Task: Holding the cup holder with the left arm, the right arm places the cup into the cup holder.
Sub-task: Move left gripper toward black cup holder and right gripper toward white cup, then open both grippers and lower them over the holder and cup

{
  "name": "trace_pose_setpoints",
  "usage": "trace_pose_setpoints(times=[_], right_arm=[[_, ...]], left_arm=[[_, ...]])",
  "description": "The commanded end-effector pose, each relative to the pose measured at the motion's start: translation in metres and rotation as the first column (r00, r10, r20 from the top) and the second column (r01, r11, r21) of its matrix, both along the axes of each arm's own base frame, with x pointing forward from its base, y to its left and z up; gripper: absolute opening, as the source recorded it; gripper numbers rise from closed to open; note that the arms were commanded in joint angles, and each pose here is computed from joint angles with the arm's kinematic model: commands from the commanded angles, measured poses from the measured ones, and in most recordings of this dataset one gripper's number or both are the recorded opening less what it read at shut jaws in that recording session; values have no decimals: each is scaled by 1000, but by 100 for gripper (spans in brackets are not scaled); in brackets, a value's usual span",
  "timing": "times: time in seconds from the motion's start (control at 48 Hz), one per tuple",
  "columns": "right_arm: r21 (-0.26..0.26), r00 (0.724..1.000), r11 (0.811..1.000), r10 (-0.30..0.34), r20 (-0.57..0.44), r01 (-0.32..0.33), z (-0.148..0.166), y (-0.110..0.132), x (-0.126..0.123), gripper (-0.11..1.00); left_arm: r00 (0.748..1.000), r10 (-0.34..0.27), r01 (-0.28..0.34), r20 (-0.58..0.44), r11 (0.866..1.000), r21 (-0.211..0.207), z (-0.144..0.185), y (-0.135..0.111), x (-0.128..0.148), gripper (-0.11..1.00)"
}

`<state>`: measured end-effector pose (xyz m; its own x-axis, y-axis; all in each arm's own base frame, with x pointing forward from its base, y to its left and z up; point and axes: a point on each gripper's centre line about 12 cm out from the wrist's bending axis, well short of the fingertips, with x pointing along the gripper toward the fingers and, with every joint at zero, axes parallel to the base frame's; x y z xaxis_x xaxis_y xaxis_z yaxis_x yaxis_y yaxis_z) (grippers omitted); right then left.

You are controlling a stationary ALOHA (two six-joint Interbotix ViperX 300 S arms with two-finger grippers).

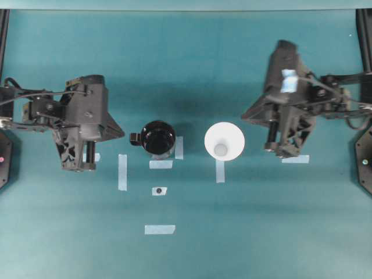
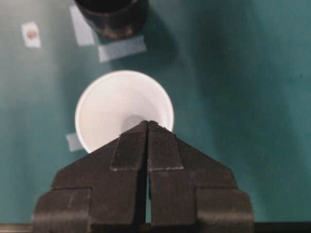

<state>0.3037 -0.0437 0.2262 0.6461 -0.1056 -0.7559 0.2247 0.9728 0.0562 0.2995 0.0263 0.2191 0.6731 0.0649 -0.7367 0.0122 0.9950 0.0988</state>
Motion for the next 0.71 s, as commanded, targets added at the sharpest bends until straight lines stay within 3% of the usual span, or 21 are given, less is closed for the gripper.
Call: trace_pose_setpoints(times=[0.0, 0.25, 0.687], right_arm=[[-10, 998, 1000, 9, -62, -9, -10, -4, 14, 2], [-34, 993, 999, 19, -114, -23, -14, -8, 30, 2], [-34, 991, 999, 20, -134, -25, -18, -10, 41, 9]], left_arm=[[1000, -11, 11, 18, 1000, 21, 11, 3, 7, 3], [999, -37, 35, 25, 998, 52, 16, 5, 10, 3], [999, -35, 36, -24, 998, 46, 5, 6, 10, 3]])
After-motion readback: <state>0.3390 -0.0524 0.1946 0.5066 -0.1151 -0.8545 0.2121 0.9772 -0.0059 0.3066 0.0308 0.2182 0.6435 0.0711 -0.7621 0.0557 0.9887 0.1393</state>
